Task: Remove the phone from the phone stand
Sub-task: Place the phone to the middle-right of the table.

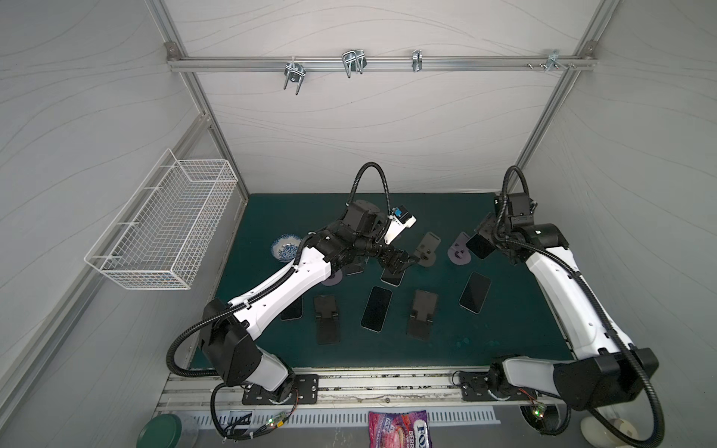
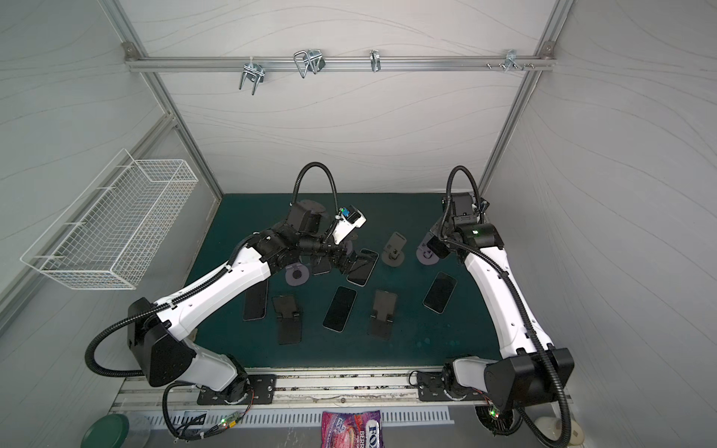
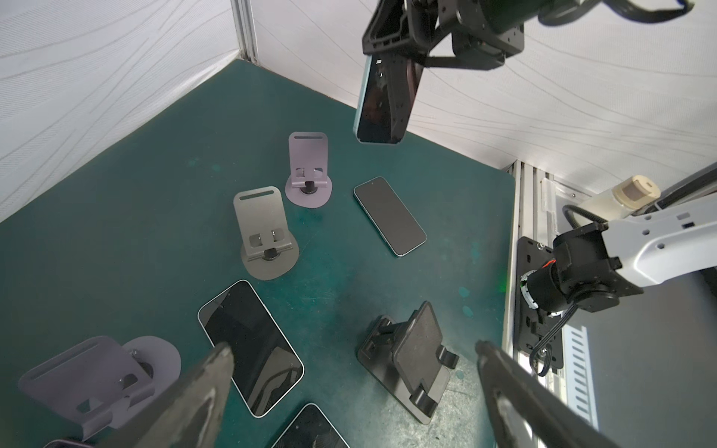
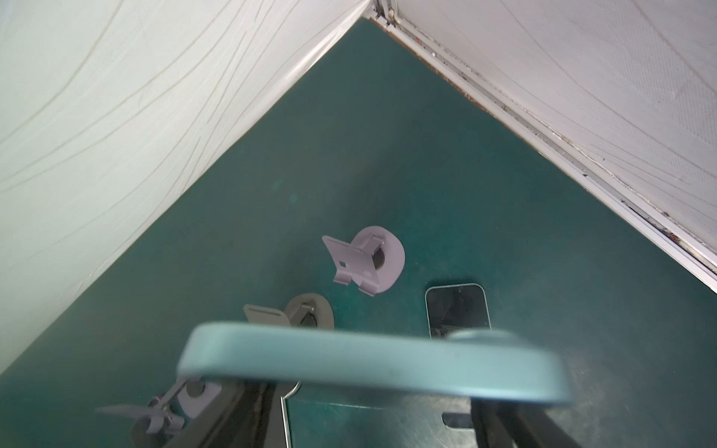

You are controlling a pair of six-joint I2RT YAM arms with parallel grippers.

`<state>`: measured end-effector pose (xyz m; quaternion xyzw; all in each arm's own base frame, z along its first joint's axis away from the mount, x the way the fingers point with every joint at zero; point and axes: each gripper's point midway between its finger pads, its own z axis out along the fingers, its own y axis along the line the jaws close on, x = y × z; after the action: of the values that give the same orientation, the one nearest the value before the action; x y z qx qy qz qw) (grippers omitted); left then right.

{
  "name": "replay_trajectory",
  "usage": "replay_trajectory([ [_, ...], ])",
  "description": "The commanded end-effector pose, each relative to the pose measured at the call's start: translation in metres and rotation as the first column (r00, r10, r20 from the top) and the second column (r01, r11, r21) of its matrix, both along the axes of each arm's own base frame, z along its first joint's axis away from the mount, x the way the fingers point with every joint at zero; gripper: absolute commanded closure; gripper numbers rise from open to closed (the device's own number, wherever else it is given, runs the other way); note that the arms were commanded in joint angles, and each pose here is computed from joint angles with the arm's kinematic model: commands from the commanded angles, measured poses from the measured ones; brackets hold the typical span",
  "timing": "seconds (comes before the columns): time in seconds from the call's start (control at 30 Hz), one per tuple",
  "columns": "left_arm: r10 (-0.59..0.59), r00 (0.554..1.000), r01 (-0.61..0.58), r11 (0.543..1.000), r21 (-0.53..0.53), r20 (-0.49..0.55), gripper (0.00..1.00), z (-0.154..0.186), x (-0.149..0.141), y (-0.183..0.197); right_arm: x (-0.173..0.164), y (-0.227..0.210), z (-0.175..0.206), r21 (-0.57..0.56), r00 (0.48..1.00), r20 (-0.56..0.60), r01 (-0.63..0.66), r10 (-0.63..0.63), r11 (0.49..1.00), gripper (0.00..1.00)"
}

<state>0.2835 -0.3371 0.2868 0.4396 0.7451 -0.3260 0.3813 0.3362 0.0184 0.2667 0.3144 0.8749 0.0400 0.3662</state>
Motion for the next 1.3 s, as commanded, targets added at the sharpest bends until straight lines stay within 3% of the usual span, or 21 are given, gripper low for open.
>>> replay_trajectory([
  [0.0,0.006,0.999,-0.005,1.0,-0.03,0.043,0.01,0.022,-0.005,0.004,-0.019,-0.002,0.0,0.013,0.999,-0.04,-0.027,0.028,1.0,0.41],
  [0.3,-0.003,0.999,0.004,1.0,-0.026,0.053,0.01,0.02,-0.002,0.001,-0.057,0.003,-0.027,0.077,0.97,-0.202,-0.12,0.133,0.99,0.41],
  [0.67,-0.008,0.999,0.009,1.0,-0.023,0.041,0.01,0.016,-0.006,0.003,-0.08,0.048,-0.089,0.225,0.856,-0.358,-0.31,0.374,0.924,0.41],
  [1.03,-0.004,0.999,0.005,1.0,-0.017,0.04,0.01,0.015,-0.011,0.008,-0.057,0.076,-0.135,0.296,0.735,-0.417,-0.446,0.535,0.845,0.38],
  [1.27,0.0,0.999,0.0,1.0,0.002,0.054,0.01,0.014,-0.013,0.014,-0.042,0.076,-0.147,0.286,0.711,-0.447,-0.462,0.543,0.84,0.37],
])
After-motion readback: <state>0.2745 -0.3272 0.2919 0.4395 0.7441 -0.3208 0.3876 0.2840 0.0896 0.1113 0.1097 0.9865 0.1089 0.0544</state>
